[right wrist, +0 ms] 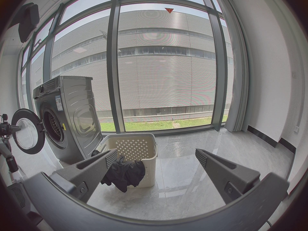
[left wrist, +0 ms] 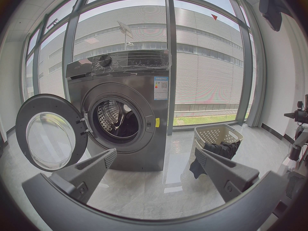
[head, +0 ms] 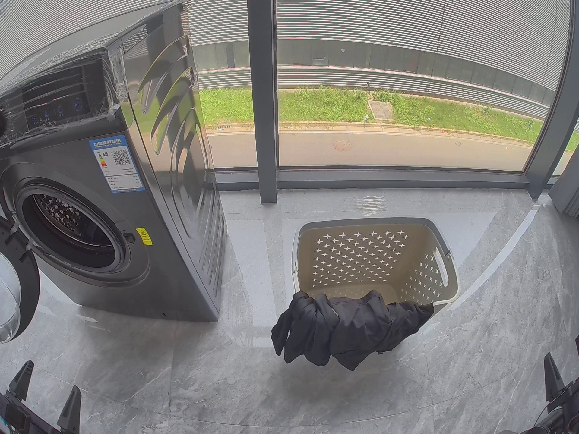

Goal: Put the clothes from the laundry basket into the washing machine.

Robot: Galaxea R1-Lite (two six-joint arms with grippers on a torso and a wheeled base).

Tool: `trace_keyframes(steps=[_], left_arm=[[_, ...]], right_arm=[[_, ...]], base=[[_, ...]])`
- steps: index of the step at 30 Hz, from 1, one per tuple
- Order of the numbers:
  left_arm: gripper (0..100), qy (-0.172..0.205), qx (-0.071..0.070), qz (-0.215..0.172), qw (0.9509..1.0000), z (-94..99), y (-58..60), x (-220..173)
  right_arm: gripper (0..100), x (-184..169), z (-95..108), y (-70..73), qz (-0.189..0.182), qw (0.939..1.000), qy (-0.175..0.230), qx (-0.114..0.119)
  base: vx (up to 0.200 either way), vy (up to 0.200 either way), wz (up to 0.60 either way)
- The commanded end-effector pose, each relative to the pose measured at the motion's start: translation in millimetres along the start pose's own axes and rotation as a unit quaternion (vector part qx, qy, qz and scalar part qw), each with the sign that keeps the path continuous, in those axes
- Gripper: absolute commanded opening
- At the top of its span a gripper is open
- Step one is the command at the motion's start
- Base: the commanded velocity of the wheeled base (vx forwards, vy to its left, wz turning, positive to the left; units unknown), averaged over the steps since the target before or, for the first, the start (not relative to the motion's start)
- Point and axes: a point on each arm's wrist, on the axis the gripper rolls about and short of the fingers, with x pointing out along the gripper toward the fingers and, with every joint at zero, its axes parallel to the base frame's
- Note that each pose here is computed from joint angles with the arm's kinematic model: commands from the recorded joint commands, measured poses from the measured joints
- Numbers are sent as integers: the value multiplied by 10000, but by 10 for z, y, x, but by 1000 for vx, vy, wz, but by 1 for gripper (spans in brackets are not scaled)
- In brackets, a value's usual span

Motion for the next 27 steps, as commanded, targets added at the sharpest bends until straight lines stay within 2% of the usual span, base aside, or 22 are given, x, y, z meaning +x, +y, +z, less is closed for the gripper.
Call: trace_keyframes(steps=[1, 6, 15, 24, 25, 27], left_arm=[[100, 2, 2, -8, 10000, -49, -1, 0], [100, 2, -6, 0, 10000, -49, 0, 0], [100, 2, -6, 0, 10000, -49, 0, 0], [100, 2, -6, -8, 10000, -49, -1, 0], [100, 2, -6, -8, 10000, -49, -1, 0], [100, 2, -6, -8, 10000, -49, -1, 0]], right_arm=[[100, -1, -53, -2, -2, 10000, 9, 16], [100, -1, -53, -3, -10, 10000, 9, 16], [100, -1, -51, -2, -10, 10000, 1, 16], [100, -1, -51, -2, -25, 10000, 1, 16], [100, -1, -40, -2, -30, 10000, -53, 27], [100, -54, 170, 2, 0, 9985, -542, 57]], base=[[0, 0, 0], [0, 0, 0], [0, -200, 0], [0, 0, 0], [0, 0, 0], [0, 0, 0]])
